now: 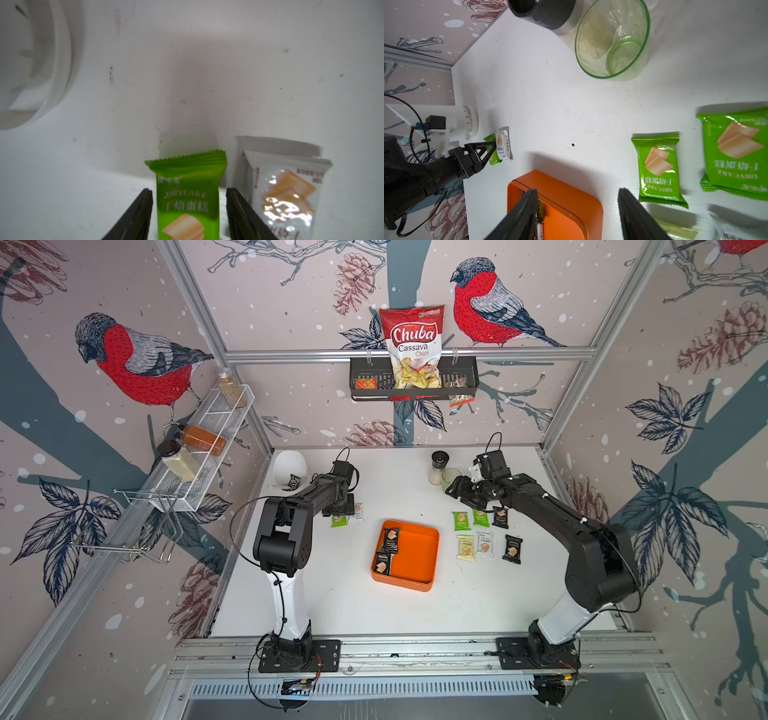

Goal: Take the cookies out of the storage box
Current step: Place the cookie at the center of the board, then pick up the cookie from the storage box.

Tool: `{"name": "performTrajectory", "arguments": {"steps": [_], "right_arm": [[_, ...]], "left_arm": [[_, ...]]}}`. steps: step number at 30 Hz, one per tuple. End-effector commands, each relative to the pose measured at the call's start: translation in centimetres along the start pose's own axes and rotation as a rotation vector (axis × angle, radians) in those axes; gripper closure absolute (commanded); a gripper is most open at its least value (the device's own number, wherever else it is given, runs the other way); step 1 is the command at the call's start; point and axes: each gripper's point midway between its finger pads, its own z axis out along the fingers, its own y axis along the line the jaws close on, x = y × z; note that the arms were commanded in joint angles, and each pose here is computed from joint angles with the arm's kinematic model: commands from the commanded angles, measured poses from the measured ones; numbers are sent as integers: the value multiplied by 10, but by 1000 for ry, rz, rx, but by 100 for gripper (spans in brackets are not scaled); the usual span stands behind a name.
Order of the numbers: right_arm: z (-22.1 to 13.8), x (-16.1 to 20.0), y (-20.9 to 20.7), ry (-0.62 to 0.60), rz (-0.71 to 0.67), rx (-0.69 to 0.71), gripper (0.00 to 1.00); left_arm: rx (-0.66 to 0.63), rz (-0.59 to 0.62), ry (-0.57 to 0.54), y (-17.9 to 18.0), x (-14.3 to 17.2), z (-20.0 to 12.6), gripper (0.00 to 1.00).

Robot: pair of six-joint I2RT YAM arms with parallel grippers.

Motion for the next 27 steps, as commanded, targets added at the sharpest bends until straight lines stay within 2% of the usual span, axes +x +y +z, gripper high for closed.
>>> {"name": "performTrajectory", "arguments": {"steps": [1,7,12,15,23,27], "right_arm": [[-2,0,-2,10,-14,3,33],[-5,-1,-2,7,-18,-9,33],[-8,1,-1,4,-27,-20,33],[-11,5,-1,1,-31,-25,33],[-24,23,-9,-11,-22,-32,33],[-30,33,-15,-17,-15,-31,33]], "left_arm": [[63,-46,-19,-6,-5,-22,38],[225,-110,-54,-34,-5,-62,38],[301,-123,-85,-66,5,-93,37],[344,-108,-81,-87,14,-108,14],[405,-77,-80,-122,46,-131,18],[379,-34,-78,-136,66,-135,18]]}}
